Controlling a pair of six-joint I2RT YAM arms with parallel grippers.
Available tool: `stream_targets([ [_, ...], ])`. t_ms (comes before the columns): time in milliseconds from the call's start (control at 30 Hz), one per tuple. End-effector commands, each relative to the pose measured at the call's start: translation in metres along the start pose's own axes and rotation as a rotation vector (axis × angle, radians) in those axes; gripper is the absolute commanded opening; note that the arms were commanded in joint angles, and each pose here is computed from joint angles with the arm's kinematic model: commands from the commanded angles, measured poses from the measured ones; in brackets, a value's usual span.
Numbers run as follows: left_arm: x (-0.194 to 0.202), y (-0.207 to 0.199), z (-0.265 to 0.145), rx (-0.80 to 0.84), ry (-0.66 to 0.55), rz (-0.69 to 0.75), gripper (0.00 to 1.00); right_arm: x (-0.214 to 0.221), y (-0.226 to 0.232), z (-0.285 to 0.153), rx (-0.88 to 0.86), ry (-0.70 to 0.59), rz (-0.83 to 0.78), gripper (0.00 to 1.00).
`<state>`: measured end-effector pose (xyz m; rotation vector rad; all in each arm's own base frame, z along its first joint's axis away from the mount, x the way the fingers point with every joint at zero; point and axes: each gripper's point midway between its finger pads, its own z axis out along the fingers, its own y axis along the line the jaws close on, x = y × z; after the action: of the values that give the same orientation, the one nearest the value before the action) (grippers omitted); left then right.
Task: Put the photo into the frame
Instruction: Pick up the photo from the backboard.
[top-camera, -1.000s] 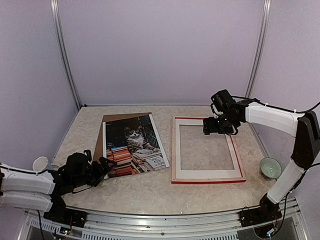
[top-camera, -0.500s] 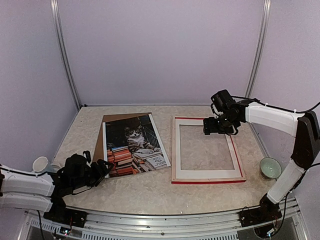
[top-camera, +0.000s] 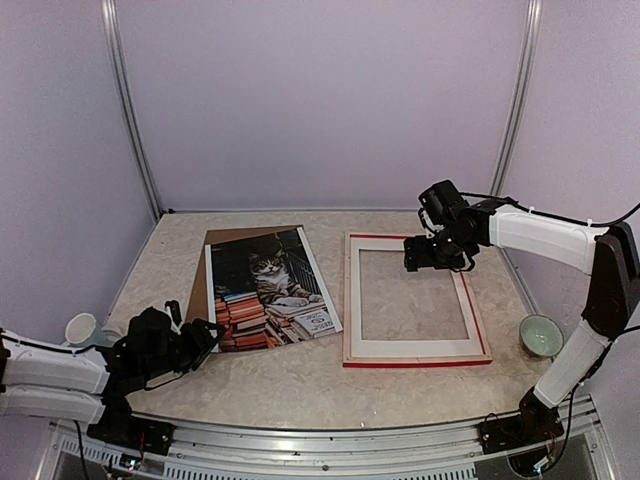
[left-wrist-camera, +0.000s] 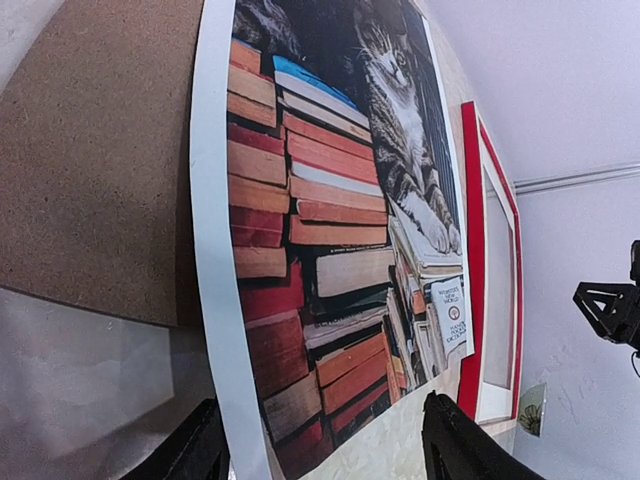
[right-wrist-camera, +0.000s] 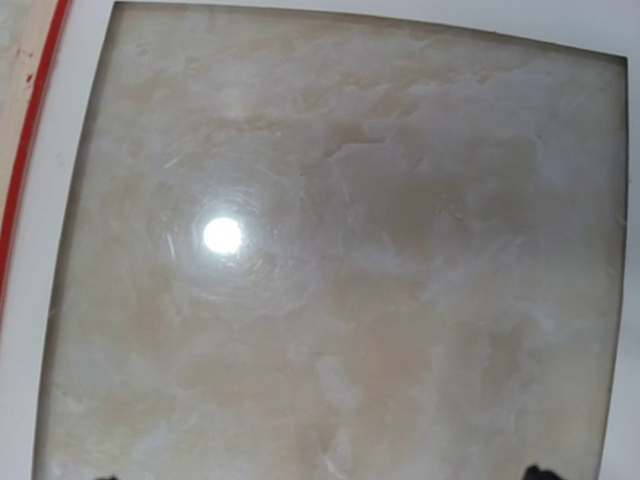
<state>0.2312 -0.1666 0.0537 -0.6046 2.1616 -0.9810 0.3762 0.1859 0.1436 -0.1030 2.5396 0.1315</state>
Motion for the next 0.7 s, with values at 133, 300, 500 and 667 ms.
stream_targets([
  [133,-0.004,-0.004,-0.001,0.033,-0.019,-0.010,0.59,0.001,0.013,0.003,-0.002,-0.001,-0.035,0.87],
  [300,-0.004,-0.003,-0.001,0.032,-0.015,-0.010,0.53,0.003,0.022,0.005,0.011,-0.004,-0.084,0.88],
  [500,-0.003,-0.002,-0.001,0.028,-0.014,-0.009,0.38,0.006,0.035,0.003,0.020,-0.017,-0.137,0.95],
  [667,-0.003,-0.001,-0.001,0.026,-0.015,-0.010,0.31,0.007,0.039,0.001,0.027,-0.025,-0.157,0.99],
])
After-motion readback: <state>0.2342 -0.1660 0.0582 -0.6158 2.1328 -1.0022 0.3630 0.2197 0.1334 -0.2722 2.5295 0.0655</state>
